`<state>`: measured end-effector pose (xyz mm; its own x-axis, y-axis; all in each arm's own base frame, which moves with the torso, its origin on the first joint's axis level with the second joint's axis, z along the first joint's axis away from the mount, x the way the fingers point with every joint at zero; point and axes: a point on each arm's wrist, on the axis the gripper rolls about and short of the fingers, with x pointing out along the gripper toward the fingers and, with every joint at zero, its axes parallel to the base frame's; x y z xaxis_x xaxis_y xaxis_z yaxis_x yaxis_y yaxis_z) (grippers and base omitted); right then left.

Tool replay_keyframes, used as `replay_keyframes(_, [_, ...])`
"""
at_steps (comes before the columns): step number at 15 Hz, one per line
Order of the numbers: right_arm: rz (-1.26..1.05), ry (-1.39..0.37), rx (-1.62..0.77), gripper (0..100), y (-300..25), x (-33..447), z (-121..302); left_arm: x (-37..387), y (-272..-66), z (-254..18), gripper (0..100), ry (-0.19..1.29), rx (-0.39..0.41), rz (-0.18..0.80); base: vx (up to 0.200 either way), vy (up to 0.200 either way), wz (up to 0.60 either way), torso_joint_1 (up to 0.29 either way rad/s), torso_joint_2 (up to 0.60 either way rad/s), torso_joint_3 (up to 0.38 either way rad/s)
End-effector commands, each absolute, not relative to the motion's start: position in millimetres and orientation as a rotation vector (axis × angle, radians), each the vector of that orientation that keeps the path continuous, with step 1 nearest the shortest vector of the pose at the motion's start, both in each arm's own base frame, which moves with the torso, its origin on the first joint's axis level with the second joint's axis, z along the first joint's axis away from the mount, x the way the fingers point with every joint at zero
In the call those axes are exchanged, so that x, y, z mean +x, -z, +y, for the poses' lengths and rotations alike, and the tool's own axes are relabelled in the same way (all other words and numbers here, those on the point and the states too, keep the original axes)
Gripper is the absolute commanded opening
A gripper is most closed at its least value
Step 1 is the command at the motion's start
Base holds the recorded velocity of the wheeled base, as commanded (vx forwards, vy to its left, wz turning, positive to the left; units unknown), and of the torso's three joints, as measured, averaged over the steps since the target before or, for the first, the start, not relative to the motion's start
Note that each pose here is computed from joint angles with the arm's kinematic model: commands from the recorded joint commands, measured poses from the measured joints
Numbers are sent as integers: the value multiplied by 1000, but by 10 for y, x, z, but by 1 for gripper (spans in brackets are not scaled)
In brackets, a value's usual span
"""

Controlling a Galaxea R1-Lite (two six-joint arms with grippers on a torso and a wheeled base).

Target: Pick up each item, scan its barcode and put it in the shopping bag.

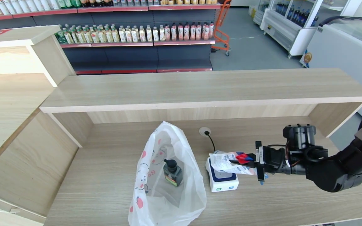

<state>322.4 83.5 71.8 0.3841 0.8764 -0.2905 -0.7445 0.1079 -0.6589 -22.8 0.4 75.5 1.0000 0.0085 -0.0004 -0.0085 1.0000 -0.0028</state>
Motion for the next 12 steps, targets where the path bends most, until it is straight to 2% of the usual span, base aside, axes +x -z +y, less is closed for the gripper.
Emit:
replay_keyframes(1, [-177, -1215, -830, 0, -625, 3273, 862, -228, -755, 4, 100, -9, -3, 0, 0, 0, 0, 0, 0, 0])
replay_keyframes(12, [-204, -1205, -828, 0, -681, 3298, 899, -228, -755, 4, 100, -9, -3, 0, 0, 0, 0, 0, 0, 0])
